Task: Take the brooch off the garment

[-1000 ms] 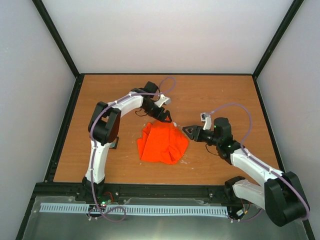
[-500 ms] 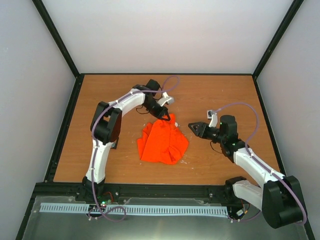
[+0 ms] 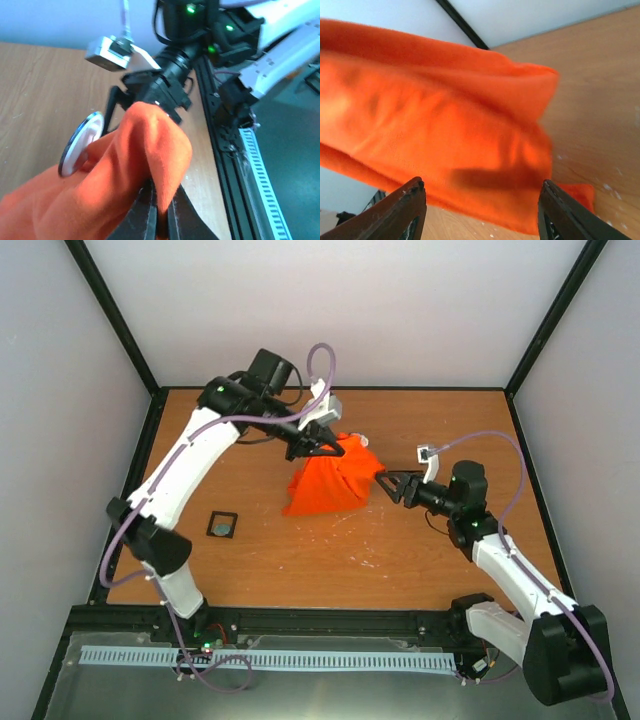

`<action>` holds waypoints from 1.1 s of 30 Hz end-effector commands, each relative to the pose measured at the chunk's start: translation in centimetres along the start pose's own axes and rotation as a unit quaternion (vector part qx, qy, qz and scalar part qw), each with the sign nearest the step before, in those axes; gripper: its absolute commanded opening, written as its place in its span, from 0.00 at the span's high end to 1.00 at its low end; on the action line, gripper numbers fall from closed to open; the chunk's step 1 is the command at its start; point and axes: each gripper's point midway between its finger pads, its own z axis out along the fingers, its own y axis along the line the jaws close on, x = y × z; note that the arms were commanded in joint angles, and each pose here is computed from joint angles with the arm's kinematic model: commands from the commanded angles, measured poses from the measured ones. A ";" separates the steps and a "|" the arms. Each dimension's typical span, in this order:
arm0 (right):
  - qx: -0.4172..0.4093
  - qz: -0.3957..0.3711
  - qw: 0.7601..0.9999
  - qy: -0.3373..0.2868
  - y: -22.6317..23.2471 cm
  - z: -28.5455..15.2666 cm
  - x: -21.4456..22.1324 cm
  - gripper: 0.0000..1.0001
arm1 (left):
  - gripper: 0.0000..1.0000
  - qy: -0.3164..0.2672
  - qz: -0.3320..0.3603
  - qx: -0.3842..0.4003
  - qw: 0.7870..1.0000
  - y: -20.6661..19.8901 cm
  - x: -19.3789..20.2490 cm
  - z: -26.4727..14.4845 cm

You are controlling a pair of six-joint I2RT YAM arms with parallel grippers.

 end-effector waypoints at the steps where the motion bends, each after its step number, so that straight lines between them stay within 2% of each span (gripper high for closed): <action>1: -0.090 -0.092 0.991 -0.037 4.8 -1.5 -2.1 0.40 | 0.99 0.018 0.044 0.037 0.998 -3.9 2.2 -0.3; 6: -0.124 -0.138 0.982 -0.048 6.5 -2.1 -1.4 0.40 | 0.99 0.056 0.058 0.013 0.997 -4.1 7.0 0.5; 9: -0.144 -0.177 0.973 -0.027 8.1 -1.7 0.3 0.38 | 0.99 0.062 0.073 -0.001 0.995 -3.9 8.6 0.9; 14: -0.172 -0.195 0.966 0.002 9.5 -1.2 2.6 0.37 | 0.99 0.059 0.080 -0.005 0.995 -3.8 8.9 1.1; 18: -0.155 -0.194 0.968 0.027 9.3 -0.2 4.2 0.37 | 0.99 0.064 0.084 -0.008 0.994 -3.7 9.4 1.2; 24: -0.105 -0.154 0.981 0.062 7.3 1.7 5.8 0.46 | 0.99 0.062 0.091 -0.015 0.994 -3.9 9.8 1.1; 29: -0.102 -0.153 0.978 0.094 7.5 2.8 7.3 0.48 | 0.99 0.063 0.088 -0.021 0.994 -3.5 9.8 1.2; 33: -0.104 -0.153 0.978 0.094 7.8 3.1 7.4 0.48 | 0.99 0.066 0.084 -0.027 0.994 -3.1 9.9 1.3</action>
